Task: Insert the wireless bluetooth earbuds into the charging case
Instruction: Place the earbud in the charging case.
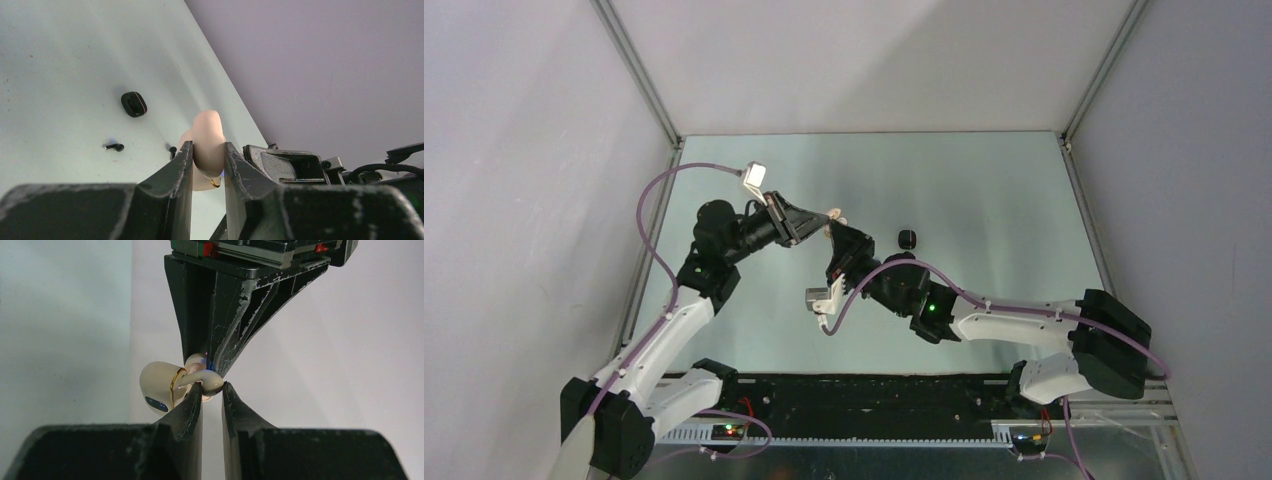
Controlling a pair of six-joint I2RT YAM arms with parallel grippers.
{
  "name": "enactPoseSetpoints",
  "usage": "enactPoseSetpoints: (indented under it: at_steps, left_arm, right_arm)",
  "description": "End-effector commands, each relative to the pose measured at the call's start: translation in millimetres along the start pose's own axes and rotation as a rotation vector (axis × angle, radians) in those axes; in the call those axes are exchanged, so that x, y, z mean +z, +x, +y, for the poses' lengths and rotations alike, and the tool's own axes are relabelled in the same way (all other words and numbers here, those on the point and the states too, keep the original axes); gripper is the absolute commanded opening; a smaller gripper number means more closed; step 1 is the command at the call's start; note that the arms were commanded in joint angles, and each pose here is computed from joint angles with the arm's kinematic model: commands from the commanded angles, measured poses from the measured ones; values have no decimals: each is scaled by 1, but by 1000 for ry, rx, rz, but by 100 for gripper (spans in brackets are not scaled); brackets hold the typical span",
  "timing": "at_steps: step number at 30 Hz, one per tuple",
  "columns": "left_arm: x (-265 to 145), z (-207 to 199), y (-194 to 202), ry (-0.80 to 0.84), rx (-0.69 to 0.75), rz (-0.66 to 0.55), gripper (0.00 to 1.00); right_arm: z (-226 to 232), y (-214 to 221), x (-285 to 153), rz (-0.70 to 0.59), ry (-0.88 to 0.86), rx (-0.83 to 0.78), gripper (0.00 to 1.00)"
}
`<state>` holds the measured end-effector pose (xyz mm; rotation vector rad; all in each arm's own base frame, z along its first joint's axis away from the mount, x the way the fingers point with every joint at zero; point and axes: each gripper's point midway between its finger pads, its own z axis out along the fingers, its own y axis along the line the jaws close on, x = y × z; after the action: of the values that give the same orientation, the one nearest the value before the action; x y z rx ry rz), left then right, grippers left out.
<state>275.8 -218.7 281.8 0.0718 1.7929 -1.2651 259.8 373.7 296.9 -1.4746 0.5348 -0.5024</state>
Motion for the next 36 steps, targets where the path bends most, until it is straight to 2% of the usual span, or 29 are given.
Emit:
enactPoseSetpoints:
  at_steps: [1, 9, 11, 13, 23, 31, 36]
  left_arm:
    - [-4, -21, -26, 57, 44, -100, 0]
    - [-2, -20, -26, 73, 5, -99, 0]
    - [-2, -23, -27, 95, -4, -106, 0]
    - [-2, -22, -27, 104, -13, -105, 0]
    - [2, -23, -28, 127, -28, -98, 0]
    - [4, -20, -27, 119, -32, -95, 0]
    - [6, -18, -27, 114, -32, -94, 0]
  right_arm:
    - [-1, 6, -4, 36, -34, -6, 10]
    - [-12, 9, -2, 58, 17, -15, 17]
    - [-15, 11, -1, 69, 39, -16, 25]
    - [-15, 13, 1, 80, 45, -22, 27]
    - [-12, 14, 0, 85, 36, -8, 25]
    - [-12, 10, 2, 66, 36, 4, 27]
    - [-7, 12, 1, 90, -40, 81, 28]
